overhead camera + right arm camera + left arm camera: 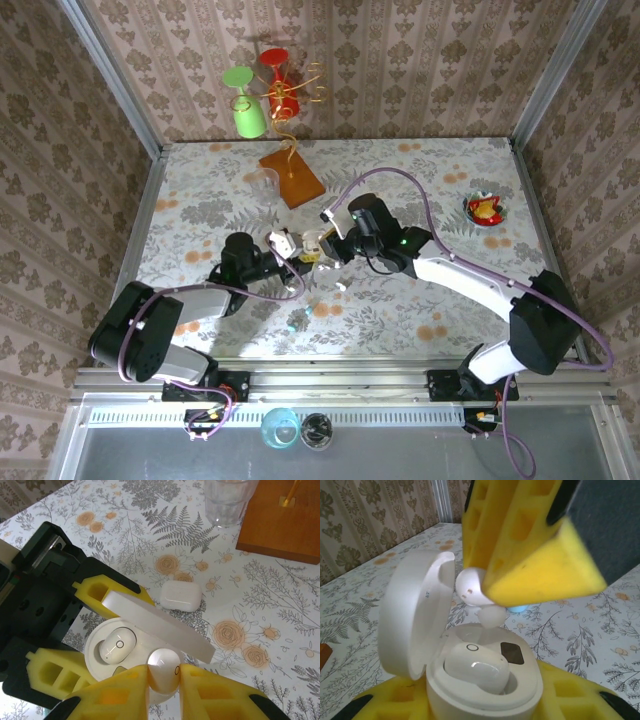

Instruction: Insert wireless bluetooth earbuds into charging case

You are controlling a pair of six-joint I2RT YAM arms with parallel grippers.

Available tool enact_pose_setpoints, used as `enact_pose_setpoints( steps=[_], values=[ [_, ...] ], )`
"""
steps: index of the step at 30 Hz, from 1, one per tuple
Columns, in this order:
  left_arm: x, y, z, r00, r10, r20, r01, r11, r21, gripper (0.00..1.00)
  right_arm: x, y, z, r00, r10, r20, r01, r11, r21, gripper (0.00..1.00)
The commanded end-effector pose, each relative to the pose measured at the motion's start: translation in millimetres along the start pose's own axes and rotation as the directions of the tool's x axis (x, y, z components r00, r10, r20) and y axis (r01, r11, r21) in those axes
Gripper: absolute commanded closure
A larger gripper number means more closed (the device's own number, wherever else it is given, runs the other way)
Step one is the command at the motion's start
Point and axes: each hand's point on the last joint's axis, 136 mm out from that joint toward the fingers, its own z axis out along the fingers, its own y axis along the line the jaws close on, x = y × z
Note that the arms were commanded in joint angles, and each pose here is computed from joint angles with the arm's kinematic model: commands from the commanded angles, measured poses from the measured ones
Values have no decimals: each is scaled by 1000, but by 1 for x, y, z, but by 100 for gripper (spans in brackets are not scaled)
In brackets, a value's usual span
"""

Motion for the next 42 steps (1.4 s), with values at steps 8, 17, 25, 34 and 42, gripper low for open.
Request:
enact_pose_setpoints(
  steps=[8, 17, 25, 34, 42],
  values=[
    [-18, 5, 5, 998, 49, 44, -49, 999, -6, 73, 5, -3, 2, 998, -43, -51, 44, 999, 20, 78],
    [-21, 3, 5, 998, 44, 53, -45, 999, 9, 73, 10, -3, 5, 995, -59, -77, 61, 998, 21, 78],
    [-25, 4, 5, 997, 48, 62, -49, 999, 11, 73, 1, 2, 3, 996, -71, -54, 71, 997, 7, 73],
    [-21, 5, 5, 998, 40, 55, -40, 999, -3, 73, -16, -6, -22, 999, -21, 30, 19, 997, 69, 57],
    [-19, -7, 4, 996, 67, 60, -70, 996, 52, 73, -44, -6, -48, 981, 106, 162, -106, 994, -9, 43]
  ],
)
